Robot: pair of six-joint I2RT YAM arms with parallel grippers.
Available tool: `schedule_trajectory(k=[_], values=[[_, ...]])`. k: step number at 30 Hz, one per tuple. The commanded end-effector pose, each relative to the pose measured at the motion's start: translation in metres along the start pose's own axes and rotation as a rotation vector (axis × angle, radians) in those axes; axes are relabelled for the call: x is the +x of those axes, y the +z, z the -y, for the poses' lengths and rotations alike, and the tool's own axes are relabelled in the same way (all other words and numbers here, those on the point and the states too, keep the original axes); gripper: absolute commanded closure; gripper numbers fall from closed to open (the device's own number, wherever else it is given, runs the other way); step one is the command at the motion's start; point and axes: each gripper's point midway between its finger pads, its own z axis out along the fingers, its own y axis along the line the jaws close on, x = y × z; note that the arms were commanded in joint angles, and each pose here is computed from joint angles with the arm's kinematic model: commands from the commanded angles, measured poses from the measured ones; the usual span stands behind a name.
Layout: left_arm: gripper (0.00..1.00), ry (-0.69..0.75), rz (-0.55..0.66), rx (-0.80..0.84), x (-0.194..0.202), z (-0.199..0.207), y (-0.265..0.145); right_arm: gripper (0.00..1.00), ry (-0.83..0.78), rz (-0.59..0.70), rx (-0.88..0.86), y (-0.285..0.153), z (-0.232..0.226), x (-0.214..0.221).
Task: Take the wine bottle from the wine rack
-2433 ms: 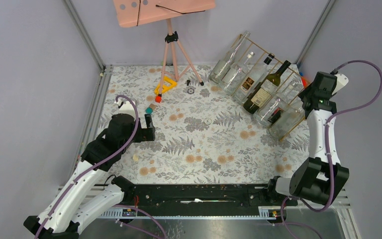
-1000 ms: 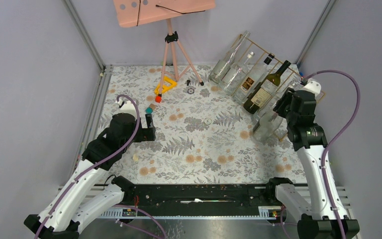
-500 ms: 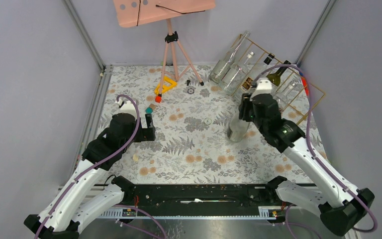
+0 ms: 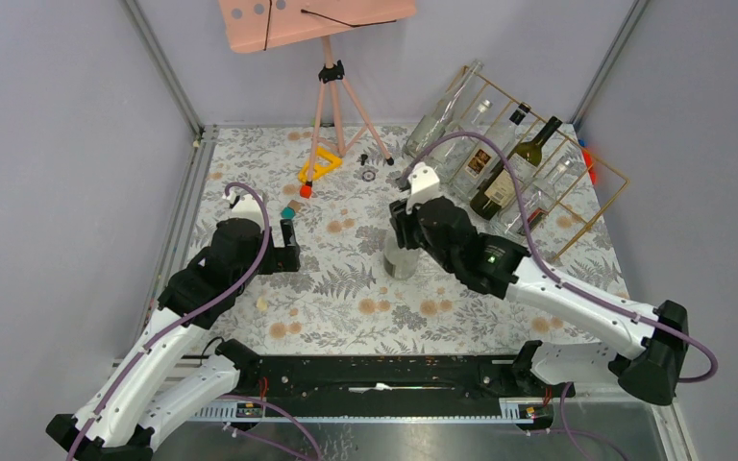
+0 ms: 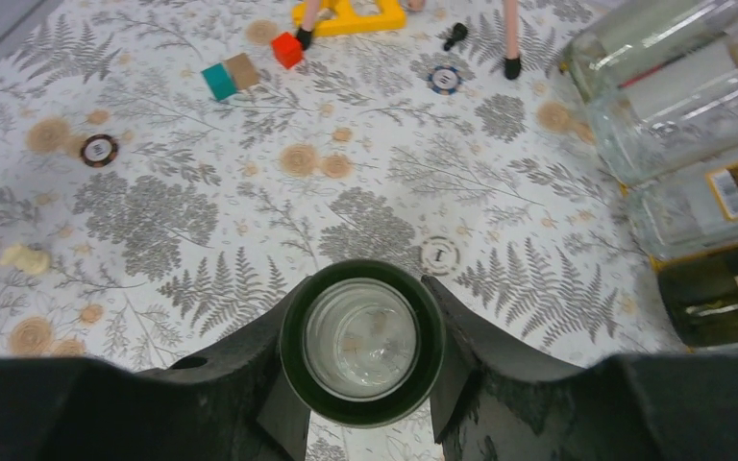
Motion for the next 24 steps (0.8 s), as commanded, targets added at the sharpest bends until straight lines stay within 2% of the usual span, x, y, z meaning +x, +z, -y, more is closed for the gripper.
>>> schedule_trajectory(k=[1, 6, 13, 17, 19, 20, 21, 24], values=[[0.01, -0.005, 0.058, 0.005, -0.012, 0.001, -0.001, 1.0, 0.105, 0.308, -0.045, -0.013, -0.026, -0.091], [0.01, -0.005, 0.057, 0.006, -0.012, 0.001, -0.001, 1.0, 0.099, 0.289, -0.089, -0.007, -0.05, -0.078], [0.01, -0.006, 0.059, 0.011, -0.012, 0.002, -0.001, 0.9, 0.095, 0.235, -0.11, 0.005, -0.064, -0.052], [0.01, -0.005, 0.059, 0.013, -0.012, 0.002, -0.001, 0.8, 0.094, 0.209, -0.118, 0.01, -0.069, -0.035], [0.01, -0.005, 0.06, 0.014, -0.012, 0.002, -0.001, 0.73, 0.098, 0.2, -0.119, 0.011, -0.07, -0.028], [0.01, -0.005, 0.06, 0.014, -0.012, 0.002, -0.001, 0.66, 0.103, 0.2, -0.12, 0.011, -0.071, -0.026], [0.01, -0.005, 0.061, 0.014, -0.012, 0.002, -0.002, 0.55, 0.11, 0.199, -0.123, 0.011, -0.071, -0.024], [0.01, -0.006, 0.061, 0.014, -0.012, 0.002, -0.002, 0.39, 0.123, 0.207, -0.132, 0.007, -0.071, -0.025]])
